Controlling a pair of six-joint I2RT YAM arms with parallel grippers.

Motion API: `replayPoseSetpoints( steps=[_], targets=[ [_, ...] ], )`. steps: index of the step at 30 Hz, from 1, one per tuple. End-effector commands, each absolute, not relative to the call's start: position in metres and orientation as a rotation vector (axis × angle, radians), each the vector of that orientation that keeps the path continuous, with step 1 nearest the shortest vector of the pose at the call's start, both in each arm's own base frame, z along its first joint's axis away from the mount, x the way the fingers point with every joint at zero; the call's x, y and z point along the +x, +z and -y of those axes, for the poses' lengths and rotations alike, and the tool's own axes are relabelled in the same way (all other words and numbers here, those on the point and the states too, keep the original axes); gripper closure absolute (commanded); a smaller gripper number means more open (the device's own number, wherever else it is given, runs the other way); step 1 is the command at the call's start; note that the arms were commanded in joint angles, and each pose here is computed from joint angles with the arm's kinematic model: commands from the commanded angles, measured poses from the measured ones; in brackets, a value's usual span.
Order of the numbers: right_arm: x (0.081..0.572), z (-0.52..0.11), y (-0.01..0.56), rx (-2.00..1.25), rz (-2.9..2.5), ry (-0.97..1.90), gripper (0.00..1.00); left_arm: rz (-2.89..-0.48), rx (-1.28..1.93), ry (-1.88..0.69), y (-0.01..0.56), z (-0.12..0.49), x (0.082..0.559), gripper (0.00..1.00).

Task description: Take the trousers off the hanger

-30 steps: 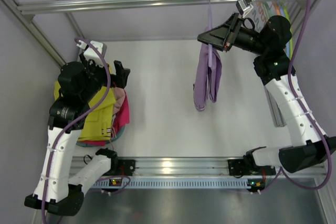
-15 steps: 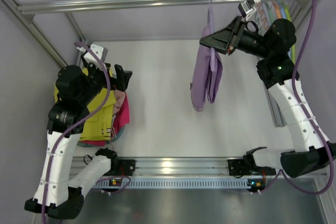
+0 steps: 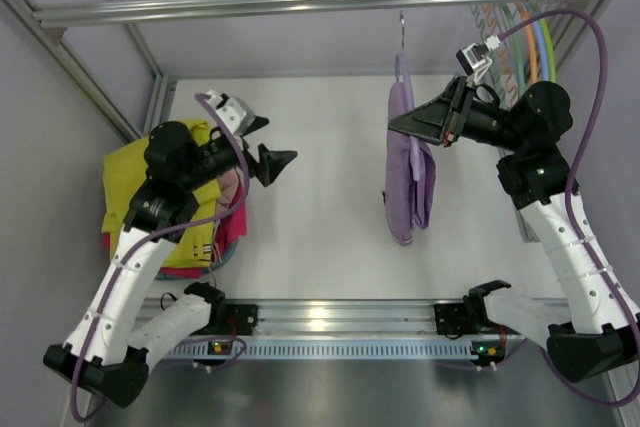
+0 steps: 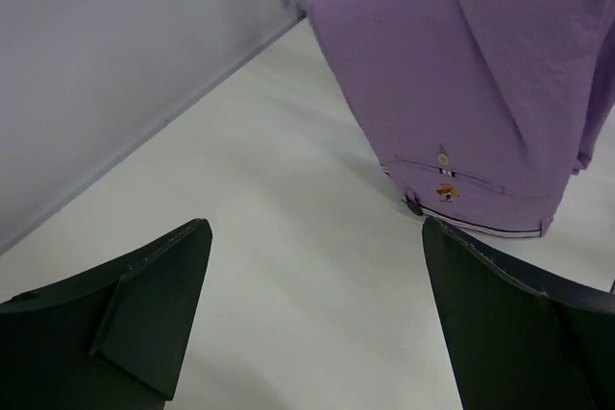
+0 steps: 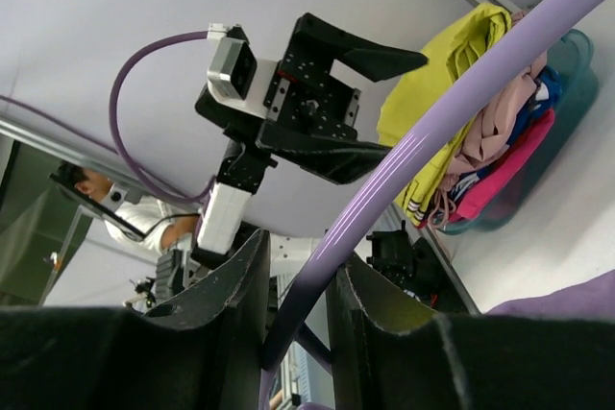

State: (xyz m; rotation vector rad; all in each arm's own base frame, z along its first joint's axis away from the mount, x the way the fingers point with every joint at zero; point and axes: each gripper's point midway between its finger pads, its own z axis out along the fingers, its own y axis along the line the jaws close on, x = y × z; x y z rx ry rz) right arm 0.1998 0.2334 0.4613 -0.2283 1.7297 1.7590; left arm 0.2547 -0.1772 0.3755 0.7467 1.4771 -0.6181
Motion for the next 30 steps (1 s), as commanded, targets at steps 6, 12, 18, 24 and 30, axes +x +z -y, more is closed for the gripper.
replayPoseSetpoints(
  steps=[6, 12, 18, 24, 30],
  targets=[
    [0.159, -0.222, 0.525, -0.481, -1.398, 1.670, 1.00, -1.231, 0.847, -0.573, 0.398, 0.258, 0.259, 0.03],
    [0.161, -0.221, 0.533, -0.451, -1.372, 1.663, 1.00, -1.158, 0.879, -0.606, 0.393, 0.319, 0.226, 0.02],
    [0.155, -0.220, 0.536, -0.448, -1.360, 1.674, 1.00, -1.177, 0.855, -0.635, 0.378, 0.361, 0.208, 0.02],
    [0.145, -0.218, 0.540, -0.465, -1.350, 1.685, 1.00, -1.297, 0.767, -0.536, 0.351, 0.375, 0.232, 0.04],
    [0.135, -0.214, 0.540, -0.453, -1.341, 1.679, 1.00, -1.300, 0.740, -0.578, 0.344, 0.382, 0.233, 0.03]
  ],
)
